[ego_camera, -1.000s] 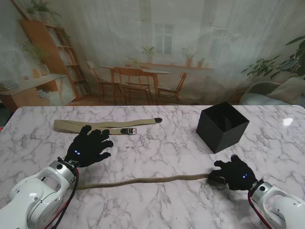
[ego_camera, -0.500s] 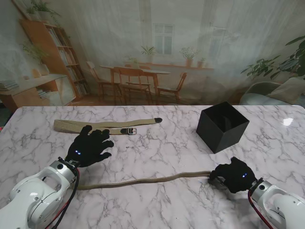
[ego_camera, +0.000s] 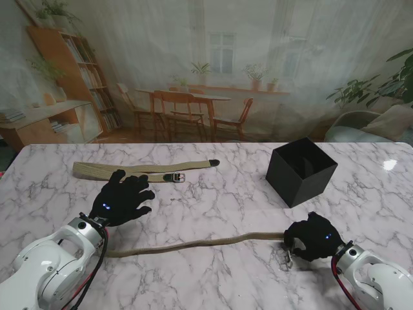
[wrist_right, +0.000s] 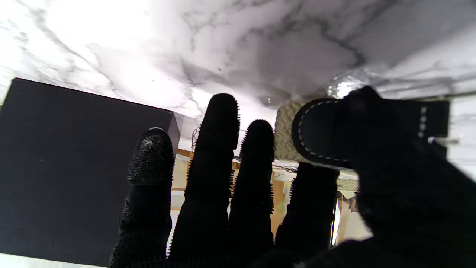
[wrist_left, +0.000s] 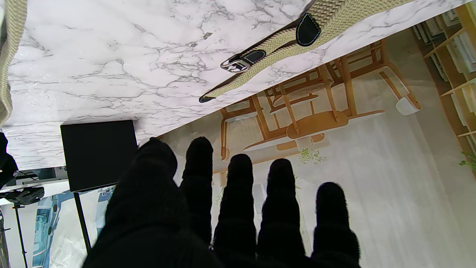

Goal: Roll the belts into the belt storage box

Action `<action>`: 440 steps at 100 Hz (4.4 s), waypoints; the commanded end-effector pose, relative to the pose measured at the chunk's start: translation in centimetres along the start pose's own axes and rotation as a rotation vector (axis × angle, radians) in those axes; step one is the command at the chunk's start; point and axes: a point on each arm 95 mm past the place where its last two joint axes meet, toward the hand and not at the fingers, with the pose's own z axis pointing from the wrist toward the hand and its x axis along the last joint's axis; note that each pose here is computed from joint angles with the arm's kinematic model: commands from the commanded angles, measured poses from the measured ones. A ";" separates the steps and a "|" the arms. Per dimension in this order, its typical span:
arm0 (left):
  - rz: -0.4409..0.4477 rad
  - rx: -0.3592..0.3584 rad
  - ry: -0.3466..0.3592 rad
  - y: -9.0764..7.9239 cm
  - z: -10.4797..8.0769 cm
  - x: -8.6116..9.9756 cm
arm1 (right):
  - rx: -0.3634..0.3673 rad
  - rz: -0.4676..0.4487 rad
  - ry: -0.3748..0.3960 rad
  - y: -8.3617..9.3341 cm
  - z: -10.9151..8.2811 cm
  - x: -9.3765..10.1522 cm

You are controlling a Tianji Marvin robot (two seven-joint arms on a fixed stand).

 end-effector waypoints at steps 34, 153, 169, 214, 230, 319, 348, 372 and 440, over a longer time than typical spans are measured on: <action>-0.006 -0.016 0.008 0.2 0.1 0.2 | -0.072 0.093 -0.011 -1.5 1.2 1.3; -0.009 0.002 0.007 0.2 0.1 0.2 | -0.103 0.135 0.000 -2.1 1.9 1.8; -0.023 -0.003 0.007 0.3 0.2 0.2 | -0.080 0.137 0.012 -1.5 1.9 1.9; -0.045 -0.013 0.000 0.4 0.4 0.0 | 0.216 0.147 0.080 3.0 1.6 2.3; -0.047 -0.011 -0.006 0.4 0.3 -0.1 | 0.317 0.132 0.091 4.0 1.3 2.5; -0.054 -0.012 -0.010 0.5 0.3 -0.3 | 0.173 0.113 0.012 1.9 2.2 3.2; -0.053 -0.014 -0.009 0.6 0.3 -0.2 | 0.185 0.180 0.003 1.4 2.4 3.4; -0.053 -0.012 -0.008 0.6 0.3 -0.2 | 0.121 0.168 -0.008 1.2 2.7 3.3; -0.046 -0.003 -0.009 0.6 0.2 -0.2 | 0.006 0.131 0.009 0.1 3.5 3.3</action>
